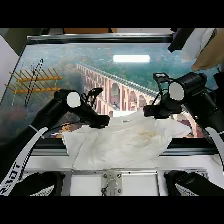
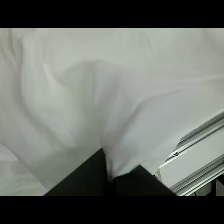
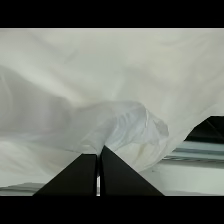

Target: Fold the clothes and pants, and hang the long-sleeved shirts on hangers.

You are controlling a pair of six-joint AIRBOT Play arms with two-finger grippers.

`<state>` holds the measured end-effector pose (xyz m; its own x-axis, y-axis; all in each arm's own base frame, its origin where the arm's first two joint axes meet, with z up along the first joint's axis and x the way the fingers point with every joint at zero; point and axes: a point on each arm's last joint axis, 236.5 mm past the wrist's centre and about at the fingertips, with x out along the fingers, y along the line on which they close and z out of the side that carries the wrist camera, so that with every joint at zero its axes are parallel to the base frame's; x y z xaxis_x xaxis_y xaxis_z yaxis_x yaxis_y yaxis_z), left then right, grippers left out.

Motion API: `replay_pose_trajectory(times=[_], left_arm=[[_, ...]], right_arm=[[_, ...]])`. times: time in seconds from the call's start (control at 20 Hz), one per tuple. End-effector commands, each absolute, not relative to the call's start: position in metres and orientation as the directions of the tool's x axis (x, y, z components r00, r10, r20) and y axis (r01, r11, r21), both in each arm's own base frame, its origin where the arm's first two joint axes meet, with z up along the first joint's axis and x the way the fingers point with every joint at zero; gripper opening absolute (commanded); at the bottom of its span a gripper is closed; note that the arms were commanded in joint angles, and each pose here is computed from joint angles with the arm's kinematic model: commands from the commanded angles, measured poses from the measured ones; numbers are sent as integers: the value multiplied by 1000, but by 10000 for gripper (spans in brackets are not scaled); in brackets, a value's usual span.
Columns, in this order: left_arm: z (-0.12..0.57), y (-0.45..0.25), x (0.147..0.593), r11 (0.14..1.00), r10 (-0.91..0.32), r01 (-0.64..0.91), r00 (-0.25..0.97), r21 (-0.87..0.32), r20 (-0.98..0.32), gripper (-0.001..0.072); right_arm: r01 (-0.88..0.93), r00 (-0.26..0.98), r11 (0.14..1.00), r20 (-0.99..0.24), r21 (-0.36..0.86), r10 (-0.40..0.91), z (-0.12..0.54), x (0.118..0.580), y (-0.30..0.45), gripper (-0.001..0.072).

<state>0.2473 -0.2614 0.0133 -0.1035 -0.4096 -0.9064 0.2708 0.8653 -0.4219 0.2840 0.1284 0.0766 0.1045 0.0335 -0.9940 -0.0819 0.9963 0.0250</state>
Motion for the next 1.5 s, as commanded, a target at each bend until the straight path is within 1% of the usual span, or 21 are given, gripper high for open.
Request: replay_pose_trajectory(times=[0.0, 0.2, 0.25, 0.3, 0.35, 0.4, 0.65, 0.8, 0.9, 1.0, 1.15, 1.25, 1.3, 1.45], left_arm=[[4, -263, 248, 856, -408, 289, -130, -428, -904, 11], [22, -263, 250, 836, -435, 333, -82, -436, -896, 11], [26, -261, 250, 832, -440, 340, -73, -437, -895, 147], [29, -260, 249, 830, -444, 344, -69, -439, -893, 498], [33, -260, 249, 828, -449, 349, -60, -440, -892, 705], [39, -260, 248, 824, -455, 355, -48, -441, -889, 696], [74, -247, 256, 817, -502, 359, 58, -451, -863, 695], [94, -216, 277, 842, -507, 303, 161, -447, -846, 695], [104, -180, 298, 873, -476, 251, 246, -419, -844, 695], [113, -127, 327, 930, -367, 162, 337, -331, -867, 696], [128, -33, 370, 991, -126, 20, 446, -132, -886, 696], [129, 31, 391, 996, 42, -90, 454, 1, -890, 695], [126, 56, 400, 990, 103, -132, 446, 49, -889, 696], [103, 111, 432, 968, 214, -212, 430, 132, -877, 695]], right_arm=[[-86, 104, 994, -992, 65, 74, 74, 289, 135, 10], [-87, 105, 994, -991, 72, 81, 74, 289, 137, 11], [-87, 105, 994, -991, 72, 81, 74, 290, 137, 11], [-87, 104, 994, -991, 71, 80, 74, 289, 137, 11], [-87, 104, 994, -991, 71, 80, 74, 290, 136, 11], [-87, 105, 994, -991, 69, 78, 74, 290, 136, 11], [-86, 102, 994, -992, 67, 76, 74, 289, 136, 11], [-86, 102, 994, -992, 67, 76, 74, 289, 136, 11], [-86, 102, 994, -992, 67, 76, 74, 289, 136, 11], [-86, 102, 994, -992, 67, 76, 74, 289, 136, 11], [-86, 102, 994, -992, 67, 76, 74, 289, 136, 11], [-86, 102, 994, -992, 68, 76, 74, 289, 136, 11], [-86, 103, 994, -992, 67, 76, 74, 289, 136, 11], [-86, 102, 994, -992, 67, 76, 74, 289, 136, 11]])
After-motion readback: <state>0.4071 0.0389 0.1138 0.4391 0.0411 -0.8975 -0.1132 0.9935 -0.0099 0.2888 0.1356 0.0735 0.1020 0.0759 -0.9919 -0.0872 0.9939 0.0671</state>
